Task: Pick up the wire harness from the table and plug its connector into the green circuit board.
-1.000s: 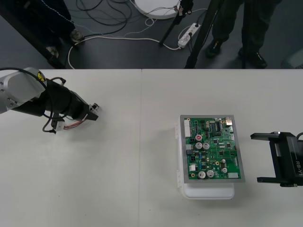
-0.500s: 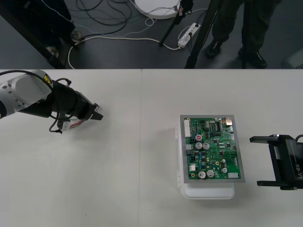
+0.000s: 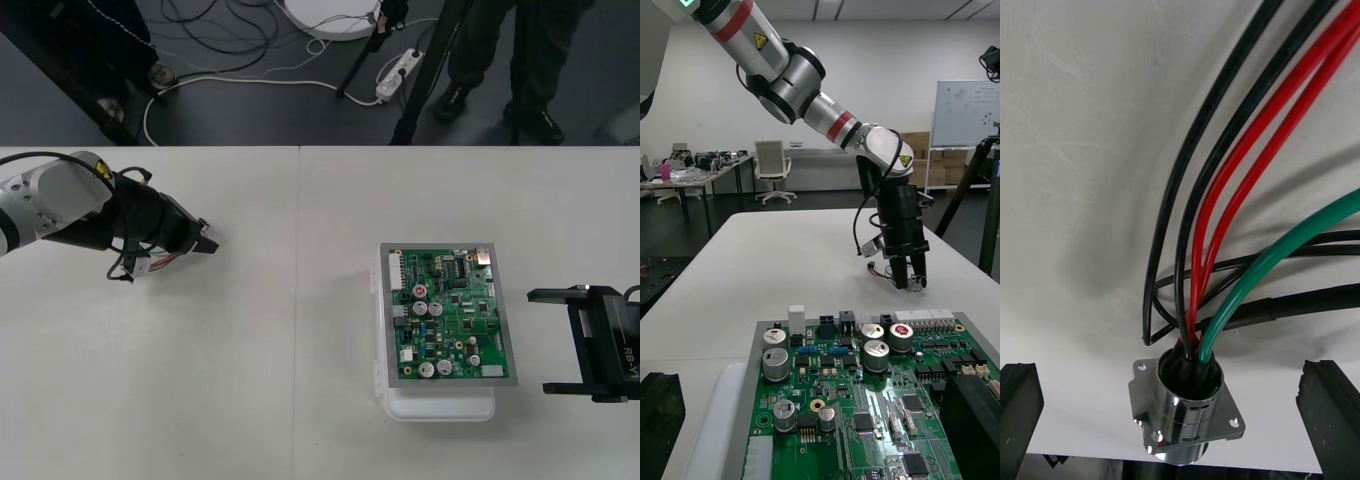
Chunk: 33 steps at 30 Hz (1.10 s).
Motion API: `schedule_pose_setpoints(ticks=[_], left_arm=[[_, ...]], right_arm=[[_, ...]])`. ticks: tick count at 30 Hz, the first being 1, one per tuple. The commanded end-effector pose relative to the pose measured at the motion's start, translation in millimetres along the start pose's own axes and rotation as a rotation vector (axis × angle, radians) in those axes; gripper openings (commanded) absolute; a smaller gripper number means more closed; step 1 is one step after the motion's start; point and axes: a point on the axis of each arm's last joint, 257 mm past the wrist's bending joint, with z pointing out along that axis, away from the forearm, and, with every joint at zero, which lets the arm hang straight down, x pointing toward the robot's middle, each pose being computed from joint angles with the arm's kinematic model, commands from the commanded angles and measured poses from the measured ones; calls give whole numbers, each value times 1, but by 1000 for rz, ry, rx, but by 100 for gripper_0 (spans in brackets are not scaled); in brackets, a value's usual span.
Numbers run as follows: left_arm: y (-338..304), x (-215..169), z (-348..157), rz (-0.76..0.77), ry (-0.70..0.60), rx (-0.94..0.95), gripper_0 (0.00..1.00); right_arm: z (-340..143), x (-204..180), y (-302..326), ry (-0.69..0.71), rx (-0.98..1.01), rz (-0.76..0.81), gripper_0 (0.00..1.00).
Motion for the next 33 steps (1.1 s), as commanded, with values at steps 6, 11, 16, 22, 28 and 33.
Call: schedule_pose_setpoints(ticks=[6,11,16,22,28,33], left_arm=[[-1,40,-1,187,64,27,100],[-2,41,0,189,67,33,100],[-3,41,0,190,67,36,100],[-4,40,0,192,66,37,100],[-4,39,0,201,63,39,1],[-3,39,0,206,62,36,0]], right_arm=[[-9,-5,6,11,-10,-36,100],[-9,-4,6,13,-11,-36,100],[-9,-4,6,12,-9,-31,100],[-9,-4,6,13,-11,-28,100],[-9,-4,6,13,-11,-28,100],[-9,-4,6,13,-11,-28,100]])
